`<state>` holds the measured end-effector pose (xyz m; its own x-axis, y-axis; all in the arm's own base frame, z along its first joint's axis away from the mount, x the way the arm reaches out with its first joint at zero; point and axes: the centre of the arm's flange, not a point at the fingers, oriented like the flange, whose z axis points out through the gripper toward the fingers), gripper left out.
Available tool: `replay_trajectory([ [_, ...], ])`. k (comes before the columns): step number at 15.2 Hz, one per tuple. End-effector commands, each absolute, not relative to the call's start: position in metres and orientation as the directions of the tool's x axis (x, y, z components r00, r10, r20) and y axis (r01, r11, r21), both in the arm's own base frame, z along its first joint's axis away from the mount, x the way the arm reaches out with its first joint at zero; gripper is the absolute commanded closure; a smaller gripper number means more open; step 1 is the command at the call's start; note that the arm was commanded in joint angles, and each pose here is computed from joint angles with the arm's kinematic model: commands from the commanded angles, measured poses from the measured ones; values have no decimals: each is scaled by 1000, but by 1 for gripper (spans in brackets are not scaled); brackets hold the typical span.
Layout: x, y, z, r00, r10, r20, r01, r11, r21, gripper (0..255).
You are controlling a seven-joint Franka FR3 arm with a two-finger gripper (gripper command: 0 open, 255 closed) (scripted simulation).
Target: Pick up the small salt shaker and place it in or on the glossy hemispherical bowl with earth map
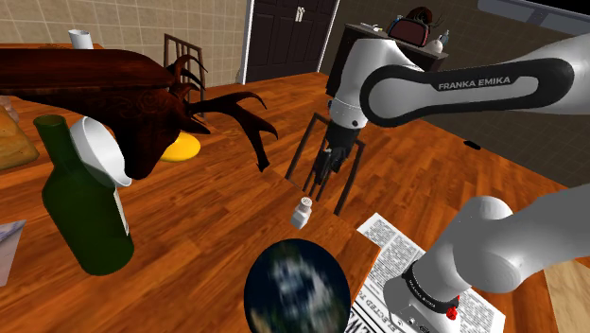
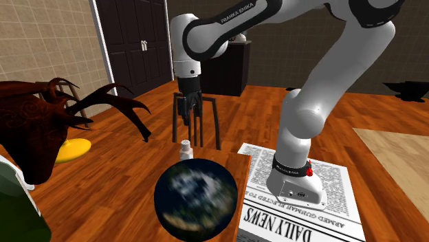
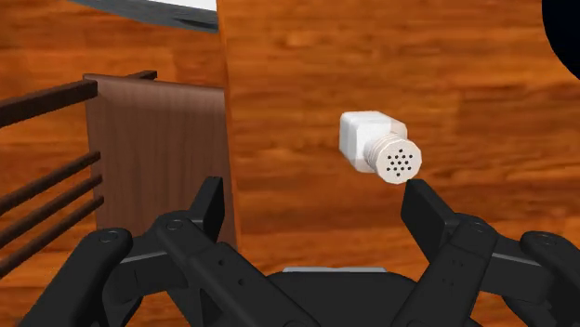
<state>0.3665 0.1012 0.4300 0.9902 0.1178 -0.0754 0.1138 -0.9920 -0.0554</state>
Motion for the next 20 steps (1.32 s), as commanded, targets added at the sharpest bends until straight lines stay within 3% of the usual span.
replay_trajectory([
  [1, 372, 117, 414, 989, 127, -79, 122, -990, -72, 0],
  [13, 378, 161, 338, 985, 151, -89, 141, -984, -109, 0],
  [20, 378, 161, 338, 985, 151, -89, 141, -984, -109, 0],
])
